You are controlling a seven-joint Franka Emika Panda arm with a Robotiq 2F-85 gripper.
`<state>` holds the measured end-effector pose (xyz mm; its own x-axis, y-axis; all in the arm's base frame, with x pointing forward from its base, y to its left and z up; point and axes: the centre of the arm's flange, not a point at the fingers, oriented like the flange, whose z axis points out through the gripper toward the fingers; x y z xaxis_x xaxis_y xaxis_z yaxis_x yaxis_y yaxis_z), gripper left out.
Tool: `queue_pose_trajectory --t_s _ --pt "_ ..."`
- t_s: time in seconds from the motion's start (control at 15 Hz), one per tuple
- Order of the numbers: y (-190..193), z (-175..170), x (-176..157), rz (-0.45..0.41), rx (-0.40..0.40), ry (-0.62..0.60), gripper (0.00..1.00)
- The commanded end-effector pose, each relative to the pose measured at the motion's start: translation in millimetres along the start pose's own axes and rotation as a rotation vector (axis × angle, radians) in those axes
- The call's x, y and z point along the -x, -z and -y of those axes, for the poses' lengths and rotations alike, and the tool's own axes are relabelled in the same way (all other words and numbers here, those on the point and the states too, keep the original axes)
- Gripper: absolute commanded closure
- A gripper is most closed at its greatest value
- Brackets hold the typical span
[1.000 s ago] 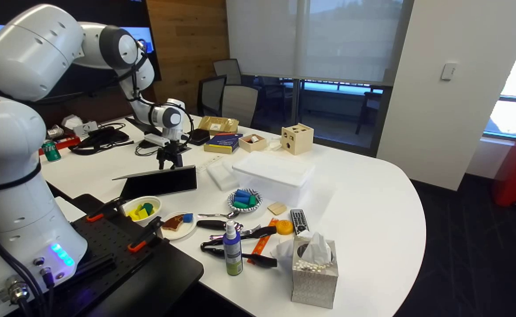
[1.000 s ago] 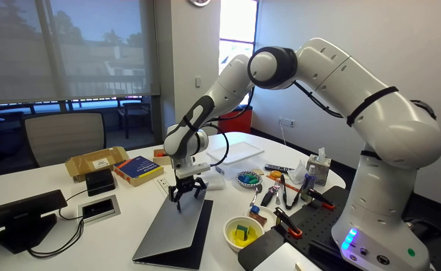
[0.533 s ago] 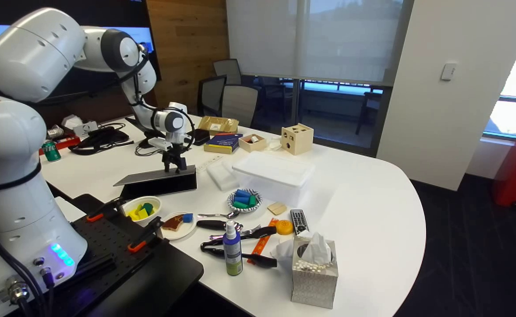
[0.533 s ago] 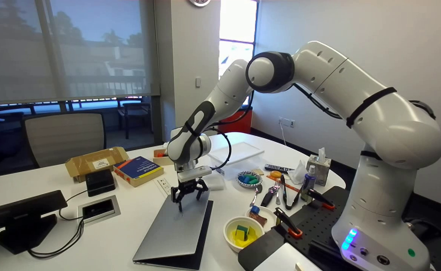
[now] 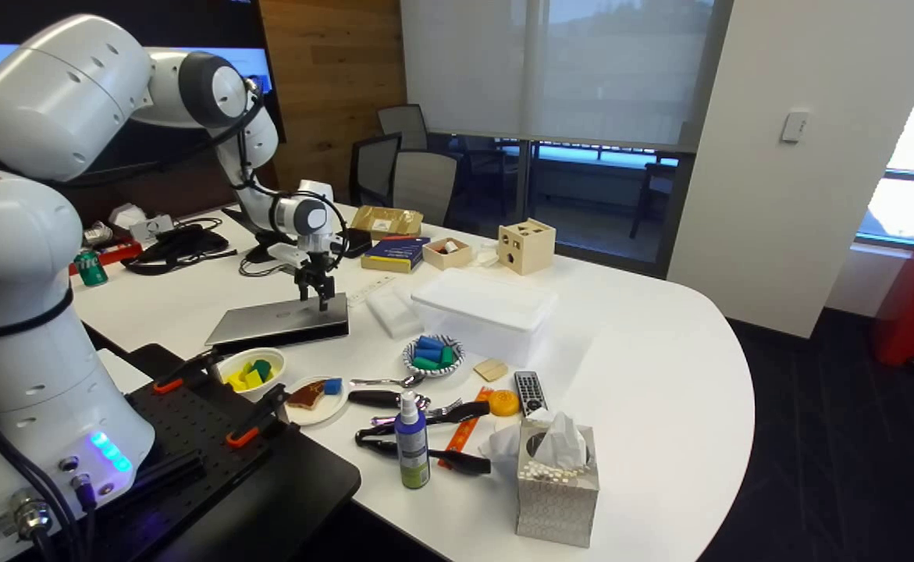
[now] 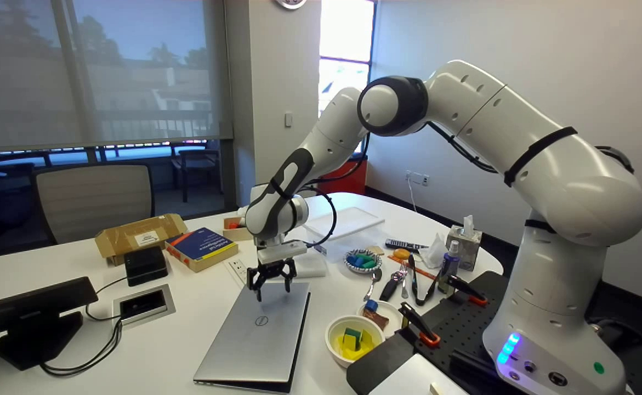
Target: Close the laptop.
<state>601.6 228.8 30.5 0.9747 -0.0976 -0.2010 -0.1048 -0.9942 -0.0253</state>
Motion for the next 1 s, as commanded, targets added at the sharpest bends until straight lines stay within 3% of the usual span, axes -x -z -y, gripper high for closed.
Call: queue_pose_trajectory --t_s 0.0,0.47,0.93 --pt "79.7 -0.2 21.5 -0.077 0.027 0.028 0.0" --pt "211.0 -0.5 62.8 -0.149 0.107 0.109 0.0" --pt "257.1 -6.8 82.1 -0.185 0.082 0.148 0.0"
